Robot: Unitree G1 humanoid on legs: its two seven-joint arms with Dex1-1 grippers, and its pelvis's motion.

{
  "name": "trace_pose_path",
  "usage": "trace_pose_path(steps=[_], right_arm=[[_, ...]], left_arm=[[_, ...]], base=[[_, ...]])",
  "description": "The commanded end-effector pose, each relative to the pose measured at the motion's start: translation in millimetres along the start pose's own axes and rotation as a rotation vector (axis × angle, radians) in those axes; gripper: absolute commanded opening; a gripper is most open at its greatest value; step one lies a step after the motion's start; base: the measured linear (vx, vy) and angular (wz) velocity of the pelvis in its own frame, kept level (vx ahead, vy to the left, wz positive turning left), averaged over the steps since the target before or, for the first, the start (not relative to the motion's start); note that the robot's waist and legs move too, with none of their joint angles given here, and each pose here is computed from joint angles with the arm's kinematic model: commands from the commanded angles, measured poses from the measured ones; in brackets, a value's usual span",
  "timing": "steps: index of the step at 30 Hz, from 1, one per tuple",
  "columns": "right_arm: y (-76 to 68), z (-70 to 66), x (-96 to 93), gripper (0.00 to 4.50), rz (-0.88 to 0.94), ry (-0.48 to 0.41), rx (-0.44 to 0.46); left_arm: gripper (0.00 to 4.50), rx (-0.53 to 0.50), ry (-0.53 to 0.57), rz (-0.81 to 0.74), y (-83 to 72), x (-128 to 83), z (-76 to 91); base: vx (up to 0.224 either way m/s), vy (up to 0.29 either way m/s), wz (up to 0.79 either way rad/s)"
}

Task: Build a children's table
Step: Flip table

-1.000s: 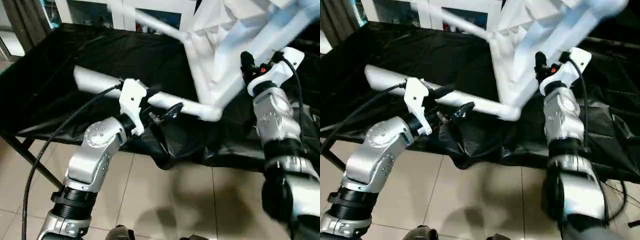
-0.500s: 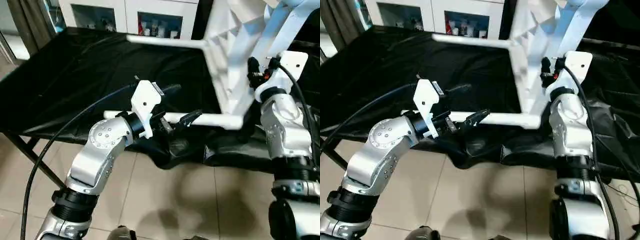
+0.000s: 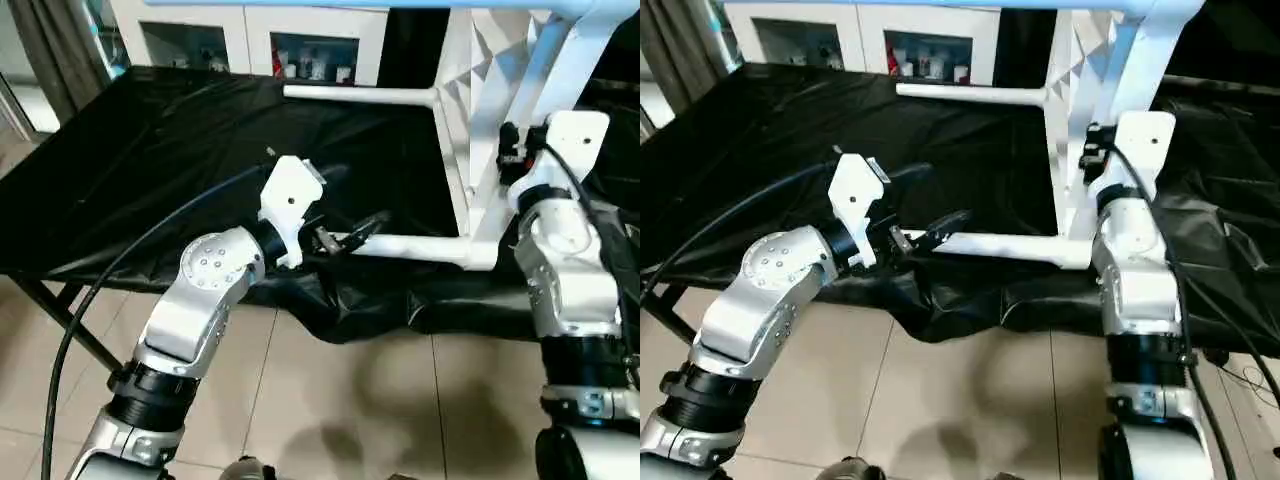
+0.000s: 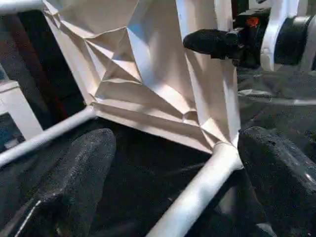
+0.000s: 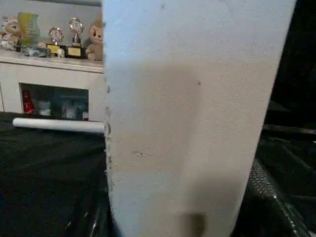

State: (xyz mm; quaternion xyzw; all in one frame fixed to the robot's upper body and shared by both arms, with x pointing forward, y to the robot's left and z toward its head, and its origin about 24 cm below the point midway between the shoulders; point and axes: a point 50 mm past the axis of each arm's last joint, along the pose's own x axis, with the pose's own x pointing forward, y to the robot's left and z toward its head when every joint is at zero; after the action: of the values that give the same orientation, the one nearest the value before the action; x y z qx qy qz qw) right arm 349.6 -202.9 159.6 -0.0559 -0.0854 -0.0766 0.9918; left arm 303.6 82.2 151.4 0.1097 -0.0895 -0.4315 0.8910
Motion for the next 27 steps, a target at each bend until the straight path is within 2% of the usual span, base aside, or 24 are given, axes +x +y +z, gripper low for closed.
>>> trace_pose_path(steps=[1, 6, 8, 11, 15, 19, 24, 27], right_arm=[[5.1, -27.4, -7.9, 1.64, 0.039, 0.121, -0.093], [5.5, -32.1, -14.3, 1.64, 0.036, 0.149, -0.124], [3.8, -30.5, -15.6, 2.2, 0.029, 0.145, -0.125], [-0.1, -27.0, -22.4, 2.44, 0.017, 0.139, -0.123], [0.1, -24.8, -33.2, 2.83, 0.041, 0.141, -0.117], [-1.5, -18.6, -36.2, 2.83, 0.045, 0.135, -0.128], [-1.8, -13.8, -38.4, 2.83, 0.084, 0.13, -0.161], [-0.6, -17.7, -40.9, 2.83, 0.131, 0.137, -0.191]], left_arm=[[4.42, 0.06, -0.008, 0.001, 3.2, 2.8, 6.2], [4.42, 0.102, -0.007, -0.001, 3.3, 3.6, 4.9], [4.42, 0.098, -0.009, -0.007, 2.1, 4.0, 4.4], [4.42, 0.092, -0.016, -0.019, -0.1, 5.8, 2.5], [4.42, 0.099, -0.025, -0.005, 4.6, 10.2, 0.1], [4.42, 0.091, -0.06, 0.015, 6.8, 14.2, 2.7], [4.42, 0.171, -0.071, -0.01, 5.2, 16.1, 4.9], [4.42, 0.246, -0.07, -0.026, 5.3, 14.8, 4.0]], base=[[0.0, 0.0, 0.0], [0.0, 0.0, 0.0], [0.0, 0.0, 0.0], [0.0, 0.0, 0.0], [0.0, 0.0, 0.0], [0.0, 0.0, 0.0], [0.0, 0.0, 0.0], [0.0, 0.0, 0.0]])
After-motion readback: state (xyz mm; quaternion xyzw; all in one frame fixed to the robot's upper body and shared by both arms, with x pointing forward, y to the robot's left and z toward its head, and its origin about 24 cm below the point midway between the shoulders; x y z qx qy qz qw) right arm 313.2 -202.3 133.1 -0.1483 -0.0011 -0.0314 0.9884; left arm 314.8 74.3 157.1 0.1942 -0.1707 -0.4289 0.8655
